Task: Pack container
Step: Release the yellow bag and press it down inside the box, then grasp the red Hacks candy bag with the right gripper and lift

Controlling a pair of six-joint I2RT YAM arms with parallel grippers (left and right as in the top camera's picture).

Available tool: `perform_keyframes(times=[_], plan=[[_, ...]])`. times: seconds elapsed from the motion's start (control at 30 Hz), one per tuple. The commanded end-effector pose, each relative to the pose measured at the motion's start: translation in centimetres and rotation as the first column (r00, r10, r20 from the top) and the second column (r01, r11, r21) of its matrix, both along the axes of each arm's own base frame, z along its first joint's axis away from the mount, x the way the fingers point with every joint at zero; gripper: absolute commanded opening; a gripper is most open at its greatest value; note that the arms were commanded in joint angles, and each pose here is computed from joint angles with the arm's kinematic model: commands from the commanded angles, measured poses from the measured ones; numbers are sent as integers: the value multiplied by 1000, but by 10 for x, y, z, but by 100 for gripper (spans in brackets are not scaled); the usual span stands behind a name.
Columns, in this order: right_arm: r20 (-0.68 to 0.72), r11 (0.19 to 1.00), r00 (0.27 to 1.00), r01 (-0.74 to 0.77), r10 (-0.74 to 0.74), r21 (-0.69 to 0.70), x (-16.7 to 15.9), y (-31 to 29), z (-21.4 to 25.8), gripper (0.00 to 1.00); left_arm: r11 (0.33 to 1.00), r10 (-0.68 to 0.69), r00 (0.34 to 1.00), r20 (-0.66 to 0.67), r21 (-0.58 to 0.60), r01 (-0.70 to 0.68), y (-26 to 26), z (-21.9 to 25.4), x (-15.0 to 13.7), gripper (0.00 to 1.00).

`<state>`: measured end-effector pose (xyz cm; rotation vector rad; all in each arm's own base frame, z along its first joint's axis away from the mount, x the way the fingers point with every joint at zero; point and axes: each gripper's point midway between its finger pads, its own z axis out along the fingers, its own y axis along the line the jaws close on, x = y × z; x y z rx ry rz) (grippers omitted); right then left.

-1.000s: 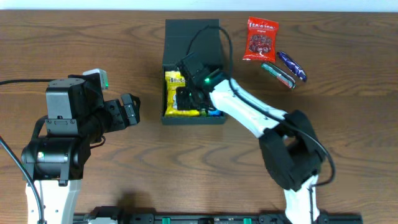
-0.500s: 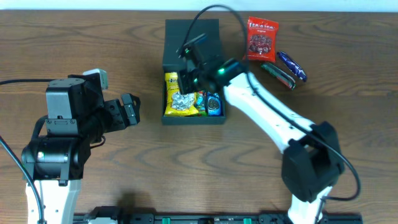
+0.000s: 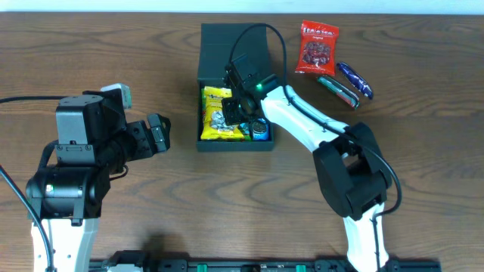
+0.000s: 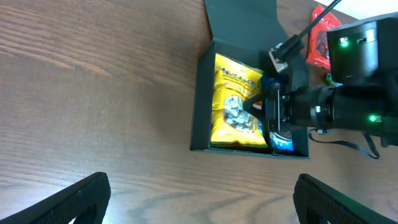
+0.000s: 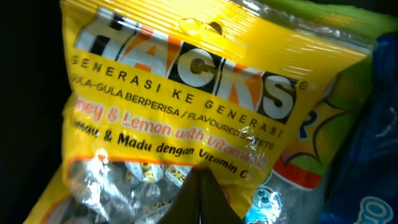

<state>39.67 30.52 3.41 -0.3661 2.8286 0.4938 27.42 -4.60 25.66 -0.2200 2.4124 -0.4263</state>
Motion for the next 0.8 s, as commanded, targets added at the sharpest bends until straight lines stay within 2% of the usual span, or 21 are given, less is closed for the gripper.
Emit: perform_keyframes(times=[0.0,0.1,0.17,0.27,0.37,0.43,0.47,0.53,0.6,0.7,0.77], plan=[[-10,999,999,-39,40,8,-8,7,-1,1,1000,-6,999,31,12,6,0,11,1,95],[37,997,999,-34,31,73,6,9,34,1,1000,-6,999,31,12,6,0,11,1,95],[154,992,988,-51,33,117,30,3,82,1,1000,-6,999,31,12,6,0,11,1,95],[302,995,953,-17,-12,94,67,-27,123,1,1000,-6,1000,31,12,6,0,11,1,95],[368,991,921,104,-127,81,106,-83,136,1,1000,-6,1000,31,12,6,0,11,1,95],[365,978,908,194,-208,75,128,-127,126,3,1000,-7,1000,30,12,6,0,10,1,95],[364,970,899,236,-242,62,136,-147,119,7,1000,-6,1000,30,12,6,0,10,1,95],[373,938,868,346,-328,21,159,-197,96,31,1000,-6,1000,30,12,6,0,10,1,95],[376,923,851,385,-365,24,173,-220,78,70,1000,-6,1000,28,13,6,0,10,1,95],[390,908,834,418,-392,19,186,-236,58,88,1000,-6,1000,24,13,6,0,9,2,95],[394,900,827,435,-402,5,191,-242,46,94,1000,-6,1000,20,12,6,0,8,2,95]])
